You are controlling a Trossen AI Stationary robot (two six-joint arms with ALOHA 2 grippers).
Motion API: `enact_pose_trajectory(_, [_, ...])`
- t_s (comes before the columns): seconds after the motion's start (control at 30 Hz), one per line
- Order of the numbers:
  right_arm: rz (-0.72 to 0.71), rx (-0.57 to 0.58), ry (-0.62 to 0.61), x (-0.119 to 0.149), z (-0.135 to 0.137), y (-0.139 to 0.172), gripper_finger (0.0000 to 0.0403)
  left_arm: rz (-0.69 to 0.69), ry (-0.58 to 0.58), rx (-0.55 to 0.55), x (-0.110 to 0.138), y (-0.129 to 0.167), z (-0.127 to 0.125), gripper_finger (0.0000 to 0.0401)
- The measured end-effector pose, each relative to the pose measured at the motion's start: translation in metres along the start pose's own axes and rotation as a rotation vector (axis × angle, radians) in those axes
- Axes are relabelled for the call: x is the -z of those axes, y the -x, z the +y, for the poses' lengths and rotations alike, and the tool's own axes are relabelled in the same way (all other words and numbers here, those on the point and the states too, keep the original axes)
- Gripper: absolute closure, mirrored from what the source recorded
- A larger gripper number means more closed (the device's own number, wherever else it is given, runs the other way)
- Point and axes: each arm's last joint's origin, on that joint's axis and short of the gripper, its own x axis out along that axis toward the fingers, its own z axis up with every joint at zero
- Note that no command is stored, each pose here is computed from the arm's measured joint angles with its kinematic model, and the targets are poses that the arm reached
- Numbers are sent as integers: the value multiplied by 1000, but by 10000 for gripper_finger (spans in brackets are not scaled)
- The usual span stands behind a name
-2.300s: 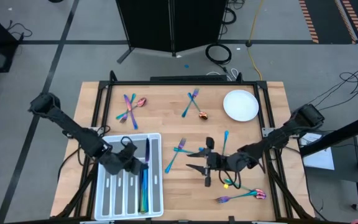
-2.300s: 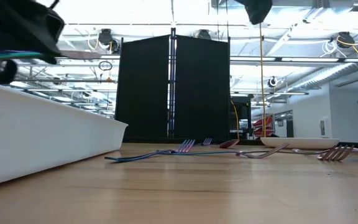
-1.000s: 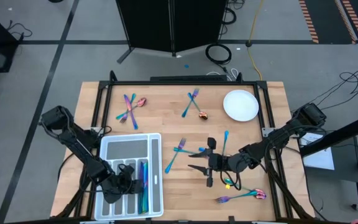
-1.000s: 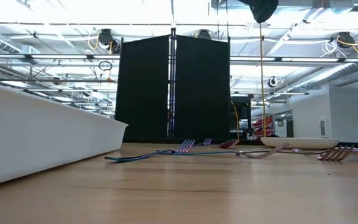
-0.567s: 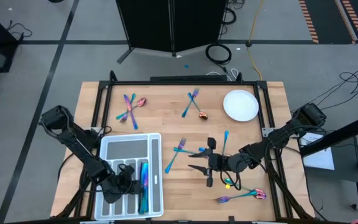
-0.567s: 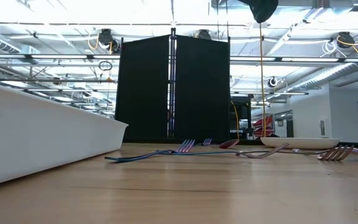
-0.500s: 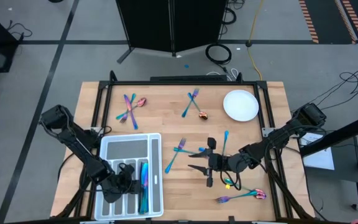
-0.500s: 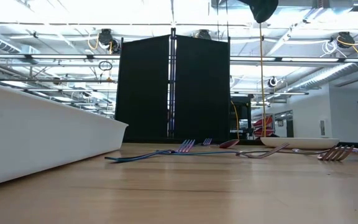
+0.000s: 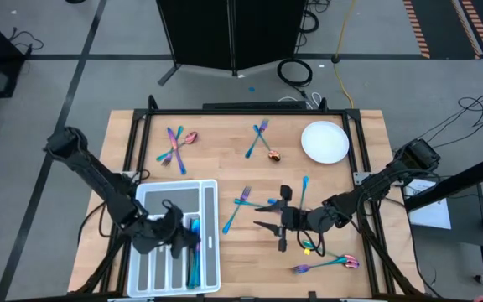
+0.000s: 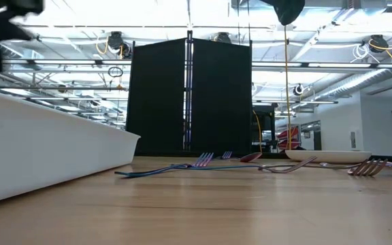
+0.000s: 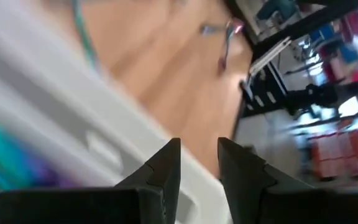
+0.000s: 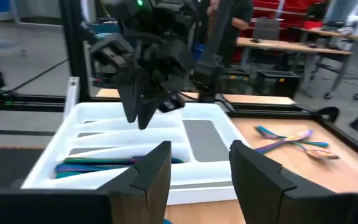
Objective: Sort silverware
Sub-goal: Put the iridescent knife into the cutlery tray
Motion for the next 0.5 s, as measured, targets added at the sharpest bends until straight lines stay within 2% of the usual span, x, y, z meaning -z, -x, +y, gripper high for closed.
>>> enact_pose_trajectory(0.13, [-3,41,-7,0,-1,0,254,-111,-293,-42,-17,0,1,294])
enact_pose_trajectory(0.23, [-3,42,-28,0,-1,0,254,-170,-422,-102,-30,-5,5,294])
enact_pose_trajectory(0.33, [4,42,-73,1,-1,0,254,-199,-413,-170,-48,-12,13,294])
enact_pose_trajectory(0.43, [5,42,-105,1,-1,0,254,-137,-311,-243,-69,-19,30,294])
enact_pose_trajectory(0.5, [11,43,-122,2,-1,0,254,-85,-282,-304,-84,-20,43,294])
